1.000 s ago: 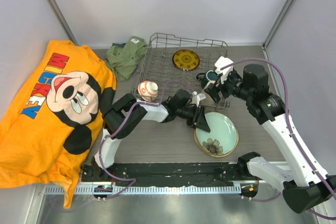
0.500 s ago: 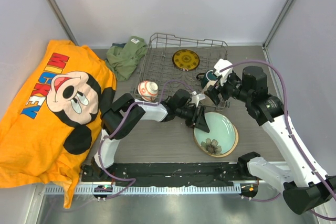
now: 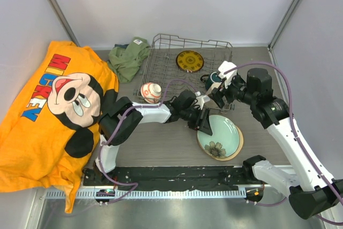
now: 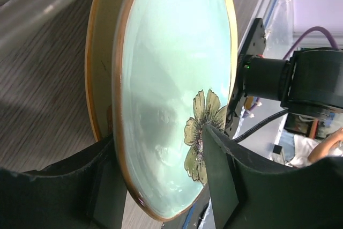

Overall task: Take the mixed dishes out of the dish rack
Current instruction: Place the plate at the center of the board.

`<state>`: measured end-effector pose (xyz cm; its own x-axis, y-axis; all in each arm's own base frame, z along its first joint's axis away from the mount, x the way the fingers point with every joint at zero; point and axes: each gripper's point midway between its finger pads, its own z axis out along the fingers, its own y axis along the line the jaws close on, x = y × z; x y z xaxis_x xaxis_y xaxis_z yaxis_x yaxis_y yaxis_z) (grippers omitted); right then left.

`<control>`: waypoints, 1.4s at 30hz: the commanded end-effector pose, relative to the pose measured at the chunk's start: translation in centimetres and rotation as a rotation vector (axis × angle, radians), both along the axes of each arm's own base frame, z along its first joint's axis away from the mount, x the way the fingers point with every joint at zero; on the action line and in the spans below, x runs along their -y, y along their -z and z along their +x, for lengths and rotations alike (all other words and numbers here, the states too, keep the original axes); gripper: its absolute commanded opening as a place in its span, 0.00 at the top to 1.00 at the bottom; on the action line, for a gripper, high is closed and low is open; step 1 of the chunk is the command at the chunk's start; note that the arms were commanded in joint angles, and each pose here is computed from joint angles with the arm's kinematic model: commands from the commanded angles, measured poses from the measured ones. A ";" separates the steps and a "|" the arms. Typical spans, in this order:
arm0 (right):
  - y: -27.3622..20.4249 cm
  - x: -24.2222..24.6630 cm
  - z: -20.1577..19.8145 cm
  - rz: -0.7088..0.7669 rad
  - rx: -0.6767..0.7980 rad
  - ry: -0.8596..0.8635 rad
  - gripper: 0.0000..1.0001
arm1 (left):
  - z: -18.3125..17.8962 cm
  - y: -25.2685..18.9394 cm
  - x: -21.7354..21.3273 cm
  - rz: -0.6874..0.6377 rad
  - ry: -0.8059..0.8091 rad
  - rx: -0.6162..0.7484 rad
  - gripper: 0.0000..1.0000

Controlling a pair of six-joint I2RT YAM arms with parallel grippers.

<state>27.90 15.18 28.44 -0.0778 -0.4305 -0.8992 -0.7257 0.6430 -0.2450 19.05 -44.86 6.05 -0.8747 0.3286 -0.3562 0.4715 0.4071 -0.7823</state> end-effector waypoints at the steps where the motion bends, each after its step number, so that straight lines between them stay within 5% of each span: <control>1: -0.9 -0.1 -0.3 0.020 0.034 -0.011 0.19 | 1.2 -0.4 -0.7 0.070 -0.026 0.107 0.42; 29: 0.1 -0.5 -0.3 0.022 0.003 -0.029 0.19 | 2.4 -3.4 -1.6 0.199 -0.025 0.340 0.40; 42: 0.4 -0.5 -0.4 0.018 0.000 -0.034 0.19 | 3.3 -1.4 -2.4 0.297 -0.020 0.395 0.38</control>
